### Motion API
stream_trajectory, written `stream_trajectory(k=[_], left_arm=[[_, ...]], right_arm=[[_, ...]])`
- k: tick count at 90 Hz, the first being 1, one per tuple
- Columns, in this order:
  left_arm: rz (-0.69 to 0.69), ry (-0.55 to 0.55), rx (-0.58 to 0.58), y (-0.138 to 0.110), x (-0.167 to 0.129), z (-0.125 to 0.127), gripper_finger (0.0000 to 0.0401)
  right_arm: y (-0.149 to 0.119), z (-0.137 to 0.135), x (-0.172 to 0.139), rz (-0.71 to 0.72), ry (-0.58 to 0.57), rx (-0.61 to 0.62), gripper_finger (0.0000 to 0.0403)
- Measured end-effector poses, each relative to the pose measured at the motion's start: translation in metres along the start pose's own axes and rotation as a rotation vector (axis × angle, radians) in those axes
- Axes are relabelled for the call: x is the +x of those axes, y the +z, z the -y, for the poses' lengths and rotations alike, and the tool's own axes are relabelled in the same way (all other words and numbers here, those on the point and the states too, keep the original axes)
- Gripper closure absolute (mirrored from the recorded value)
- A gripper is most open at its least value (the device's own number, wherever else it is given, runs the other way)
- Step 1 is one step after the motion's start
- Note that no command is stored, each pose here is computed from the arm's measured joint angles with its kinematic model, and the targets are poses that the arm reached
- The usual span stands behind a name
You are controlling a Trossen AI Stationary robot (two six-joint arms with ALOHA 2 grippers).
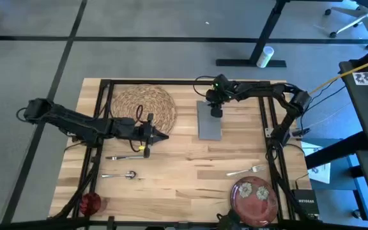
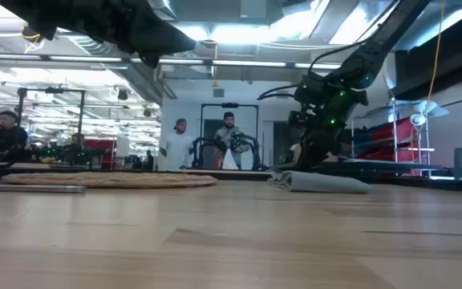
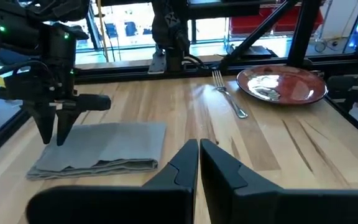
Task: Set table place
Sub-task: Fold the gray table napkin
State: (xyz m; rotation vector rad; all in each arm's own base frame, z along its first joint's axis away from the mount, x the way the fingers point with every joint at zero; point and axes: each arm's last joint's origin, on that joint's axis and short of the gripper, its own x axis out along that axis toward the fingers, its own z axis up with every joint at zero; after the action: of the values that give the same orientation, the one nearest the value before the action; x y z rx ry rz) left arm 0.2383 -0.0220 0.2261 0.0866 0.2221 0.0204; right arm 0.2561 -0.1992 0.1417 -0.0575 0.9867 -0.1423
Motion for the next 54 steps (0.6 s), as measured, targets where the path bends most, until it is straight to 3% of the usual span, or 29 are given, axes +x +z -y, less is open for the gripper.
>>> stream_trajectory(k=[20,54], left_arm=[[0.001,0.000,0.000,0.000,0.000,0.000,0.0401],[0.002,0.004,0.000,0.000,0.000,-0.001,0.0401]], right_arm=[[-0.001,0.001,0.000,0.000,-0.005,0.003,0.0273],[-0.009,0.007,0.015,-0.043,-0.020,0.032,0.0279]])
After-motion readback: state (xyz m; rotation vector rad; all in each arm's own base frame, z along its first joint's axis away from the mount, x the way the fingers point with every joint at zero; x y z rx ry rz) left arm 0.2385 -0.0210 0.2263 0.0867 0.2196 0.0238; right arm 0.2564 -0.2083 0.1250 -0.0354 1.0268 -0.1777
